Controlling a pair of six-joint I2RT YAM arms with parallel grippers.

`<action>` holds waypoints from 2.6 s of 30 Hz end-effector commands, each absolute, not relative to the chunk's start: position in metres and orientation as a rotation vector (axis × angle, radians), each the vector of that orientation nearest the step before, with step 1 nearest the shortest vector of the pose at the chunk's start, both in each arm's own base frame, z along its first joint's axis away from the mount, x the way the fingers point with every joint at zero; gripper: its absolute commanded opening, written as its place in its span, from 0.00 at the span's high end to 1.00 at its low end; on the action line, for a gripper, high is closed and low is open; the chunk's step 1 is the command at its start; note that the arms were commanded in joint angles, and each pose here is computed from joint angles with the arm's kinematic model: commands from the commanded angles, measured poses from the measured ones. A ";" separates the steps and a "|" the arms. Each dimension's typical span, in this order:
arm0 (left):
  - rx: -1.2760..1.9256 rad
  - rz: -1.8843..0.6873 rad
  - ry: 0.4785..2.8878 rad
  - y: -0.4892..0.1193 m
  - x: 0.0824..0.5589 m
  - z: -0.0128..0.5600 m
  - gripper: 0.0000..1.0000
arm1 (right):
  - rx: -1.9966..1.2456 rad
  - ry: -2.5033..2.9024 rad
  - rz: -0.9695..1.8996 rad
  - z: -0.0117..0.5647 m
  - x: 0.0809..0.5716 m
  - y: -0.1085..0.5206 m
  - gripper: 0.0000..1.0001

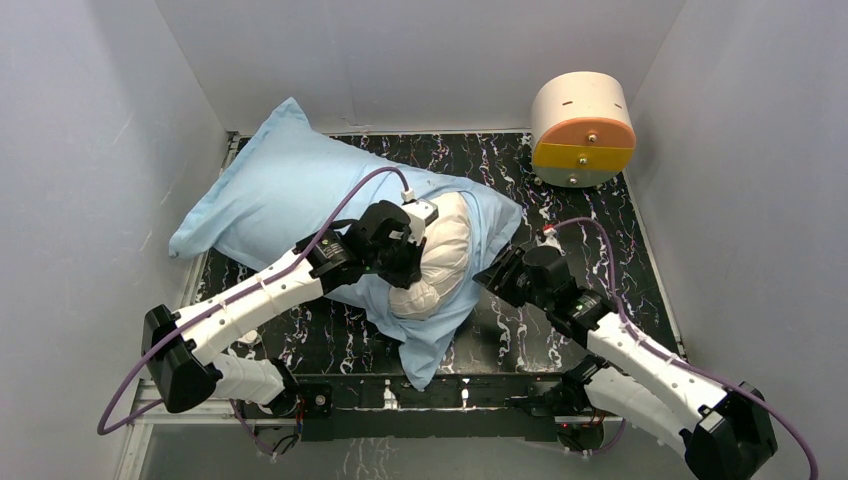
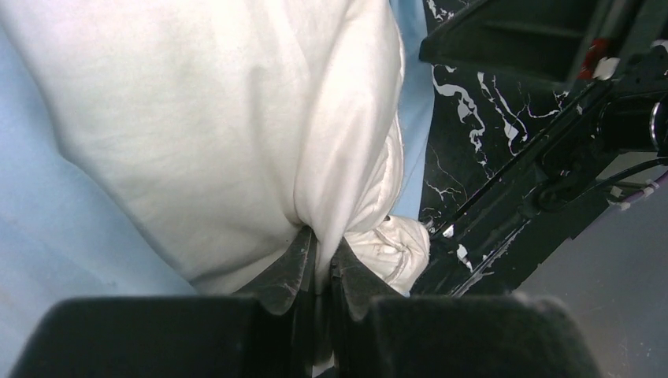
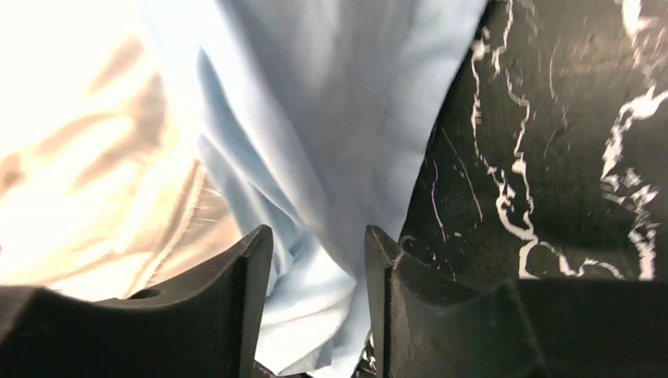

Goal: Remove the pillowcase from the pillow
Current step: Remove the pillow from the pillowcase.

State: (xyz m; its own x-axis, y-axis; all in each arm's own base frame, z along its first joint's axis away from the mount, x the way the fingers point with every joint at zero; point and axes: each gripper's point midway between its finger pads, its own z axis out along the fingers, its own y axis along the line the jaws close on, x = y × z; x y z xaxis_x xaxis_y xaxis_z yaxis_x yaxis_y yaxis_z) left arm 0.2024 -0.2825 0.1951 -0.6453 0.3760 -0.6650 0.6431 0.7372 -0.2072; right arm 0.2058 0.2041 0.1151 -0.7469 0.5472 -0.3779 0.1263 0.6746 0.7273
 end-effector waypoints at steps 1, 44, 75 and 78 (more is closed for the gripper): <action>0.688 -0.555 2.303 -0.272 0.210 0.206 1.00 | 0.379 2.225 0.785 0.154 0.226 0.191 0.42; 1.365 -0.670 1.879 -0.388 0.183 0.260 0.05 | 0.590 2.317 1.038 0.058 0.237 0.162 1.00; 1.159 -0.164 2.036 -0.253 0.179 0.185 1.00 | 0.868 2.254 0.428 0.087 0.331 0.078 1.00; 1.135 -0.137 2.044 -0.239 0.177 0.180 1.00 | 0.720 2.323 0.478 0.104 0.333 0.089 1.00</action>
